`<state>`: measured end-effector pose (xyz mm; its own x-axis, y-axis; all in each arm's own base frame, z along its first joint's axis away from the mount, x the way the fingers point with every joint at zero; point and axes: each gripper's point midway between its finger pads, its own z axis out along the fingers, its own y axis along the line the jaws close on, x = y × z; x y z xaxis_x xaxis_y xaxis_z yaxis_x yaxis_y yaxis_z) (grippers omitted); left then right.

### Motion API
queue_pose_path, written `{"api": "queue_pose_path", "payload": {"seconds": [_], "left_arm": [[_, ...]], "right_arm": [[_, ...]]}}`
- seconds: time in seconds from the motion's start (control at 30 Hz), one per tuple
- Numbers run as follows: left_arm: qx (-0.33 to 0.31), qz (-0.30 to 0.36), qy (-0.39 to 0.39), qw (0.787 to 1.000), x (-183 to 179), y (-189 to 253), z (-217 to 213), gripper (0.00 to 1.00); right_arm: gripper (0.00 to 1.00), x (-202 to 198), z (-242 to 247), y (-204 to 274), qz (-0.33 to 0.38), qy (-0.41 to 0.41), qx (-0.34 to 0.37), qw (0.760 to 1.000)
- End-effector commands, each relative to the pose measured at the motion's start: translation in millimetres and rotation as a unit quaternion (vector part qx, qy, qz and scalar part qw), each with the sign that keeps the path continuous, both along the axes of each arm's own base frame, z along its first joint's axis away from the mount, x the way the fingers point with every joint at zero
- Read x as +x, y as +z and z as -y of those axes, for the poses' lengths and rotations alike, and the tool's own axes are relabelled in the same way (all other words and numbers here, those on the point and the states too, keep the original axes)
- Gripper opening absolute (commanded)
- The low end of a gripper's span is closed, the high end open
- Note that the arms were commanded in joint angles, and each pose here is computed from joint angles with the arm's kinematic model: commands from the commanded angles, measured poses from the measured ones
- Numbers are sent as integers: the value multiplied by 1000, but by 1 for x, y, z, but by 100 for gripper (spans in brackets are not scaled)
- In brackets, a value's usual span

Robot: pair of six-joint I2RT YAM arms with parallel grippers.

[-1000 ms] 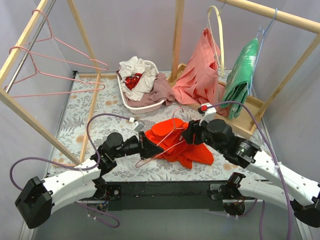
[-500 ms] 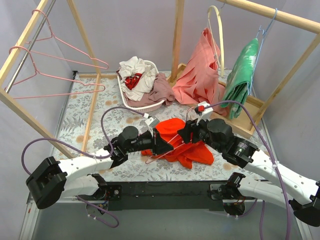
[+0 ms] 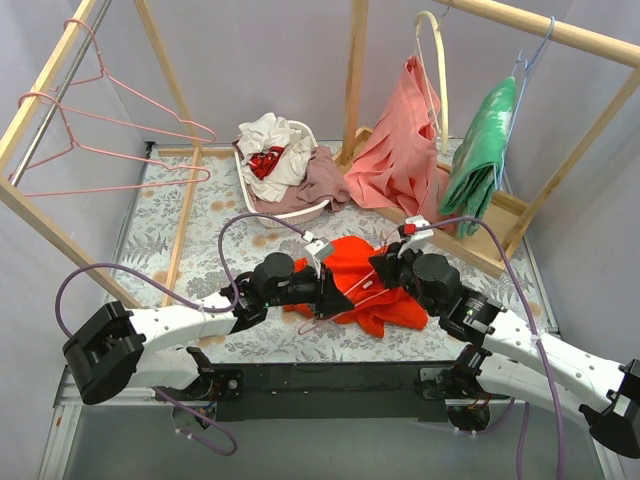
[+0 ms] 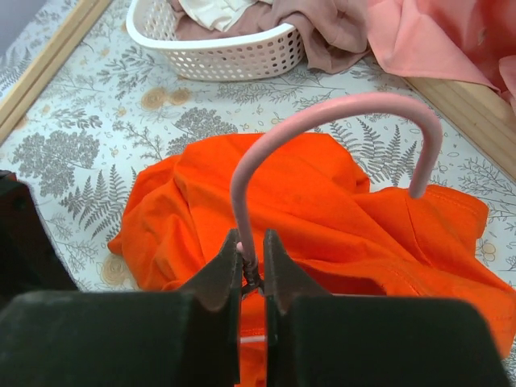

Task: Place the t-shirt on the hanger

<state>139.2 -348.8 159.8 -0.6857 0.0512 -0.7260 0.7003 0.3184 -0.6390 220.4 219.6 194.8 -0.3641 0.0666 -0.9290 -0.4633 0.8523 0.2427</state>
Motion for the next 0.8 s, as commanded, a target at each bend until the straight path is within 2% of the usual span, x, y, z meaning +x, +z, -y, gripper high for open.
{"api": "queue_pose_path", "payload": {"seconds": [0.0, 0.03, 0.07, 0.13, 0.27, 0.37, 0.43, 0.53, 0.63, 0.77], "left_arm": [[-12, 16, 22, 1000, 13, 27, 10, 29], [-6, 12, 49, 999, 21, 26, 7, 32], [-6, 9, 65, 998, 24, 29, 5, 44], [5, 0, 99, 995, 32, 30, -2, 54], [20, -22, 199, 980, 52, 35, -25, 61], [58, -65, 244, 966, 48, 17, -49, 55], [65, -83, 250, 963, 42, 11, -56, 47], [84, -131, 247, 956, 27, -15, -62, 43], [110, -167, 249, 948, 18, -43, -62, 42], [135, -177, 261, 939, 12, -59, -55, 43]], "right_arm": [[1, 4, 4, 25, 48, -19, 59, 997], [1, 4, 6, 24, 51, -21, 60, 997], [1, 3, 8, 15, 48, -22, 55, 997], [1, 1, 10, 13, 54, -19, 62, 996], [1, -3, 14, 2, 56, -20, 73, 996], [1, -3, 19, 1, 59, -30, 82, 994], [1, -3, 21, 5, 62, -36, 92, 993], [1, -1, 24, 9, 61, -50, 104, 991], [1, 1, 26, 10, 61, -60, 108, 990], [1, 4, 26, 15, 67, -66, 107, 990]]}}
